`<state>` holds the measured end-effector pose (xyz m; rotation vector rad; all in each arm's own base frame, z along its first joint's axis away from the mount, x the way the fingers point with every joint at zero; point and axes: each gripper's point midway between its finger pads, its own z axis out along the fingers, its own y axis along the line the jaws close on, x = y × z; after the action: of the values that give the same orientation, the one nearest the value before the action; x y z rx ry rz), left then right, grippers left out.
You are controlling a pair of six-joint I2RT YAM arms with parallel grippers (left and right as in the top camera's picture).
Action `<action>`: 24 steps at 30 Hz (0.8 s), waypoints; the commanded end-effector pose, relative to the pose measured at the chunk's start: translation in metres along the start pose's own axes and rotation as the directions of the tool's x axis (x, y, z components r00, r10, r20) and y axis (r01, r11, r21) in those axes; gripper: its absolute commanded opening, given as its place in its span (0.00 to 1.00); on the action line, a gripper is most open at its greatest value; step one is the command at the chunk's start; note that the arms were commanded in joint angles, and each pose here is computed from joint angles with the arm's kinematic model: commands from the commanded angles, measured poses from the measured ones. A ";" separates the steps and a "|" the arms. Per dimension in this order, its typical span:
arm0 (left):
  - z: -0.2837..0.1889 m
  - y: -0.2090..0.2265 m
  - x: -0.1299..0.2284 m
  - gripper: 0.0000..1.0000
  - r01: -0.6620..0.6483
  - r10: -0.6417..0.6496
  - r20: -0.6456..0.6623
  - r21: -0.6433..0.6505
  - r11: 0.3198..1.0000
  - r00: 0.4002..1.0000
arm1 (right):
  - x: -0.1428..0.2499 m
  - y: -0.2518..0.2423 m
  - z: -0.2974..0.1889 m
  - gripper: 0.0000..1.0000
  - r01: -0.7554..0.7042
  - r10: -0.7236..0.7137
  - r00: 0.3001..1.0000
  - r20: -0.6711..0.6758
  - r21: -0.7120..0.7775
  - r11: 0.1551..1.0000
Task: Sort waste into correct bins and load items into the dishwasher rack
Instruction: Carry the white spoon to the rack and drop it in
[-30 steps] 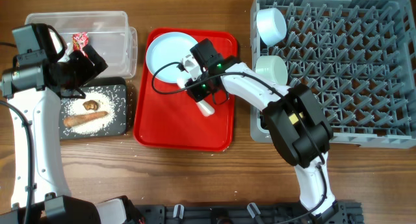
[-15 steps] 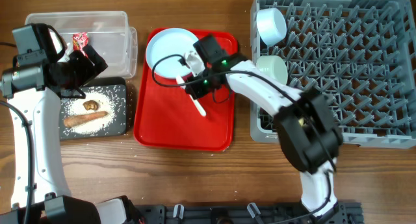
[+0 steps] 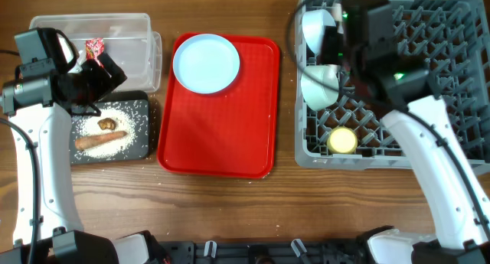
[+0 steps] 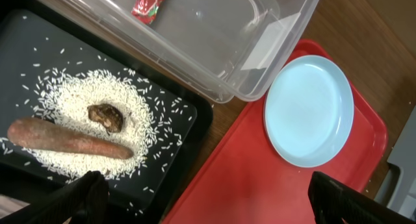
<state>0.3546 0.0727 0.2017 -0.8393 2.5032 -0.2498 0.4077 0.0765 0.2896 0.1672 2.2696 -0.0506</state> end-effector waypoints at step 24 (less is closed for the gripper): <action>-0.005 -0.002 -0.003 1.00 0.008 -0.008 0.014 0.011 1.000 1.000 | 0.188 -0.176 0.049 0.77 -0.609 0.822 0.550 0.145 0.743 0.277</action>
<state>0.3545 0.0727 0.2016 -0.8398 2.5039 -0.2492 0.3017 -0.0820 0.1165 1.7475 2.0655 -0.4781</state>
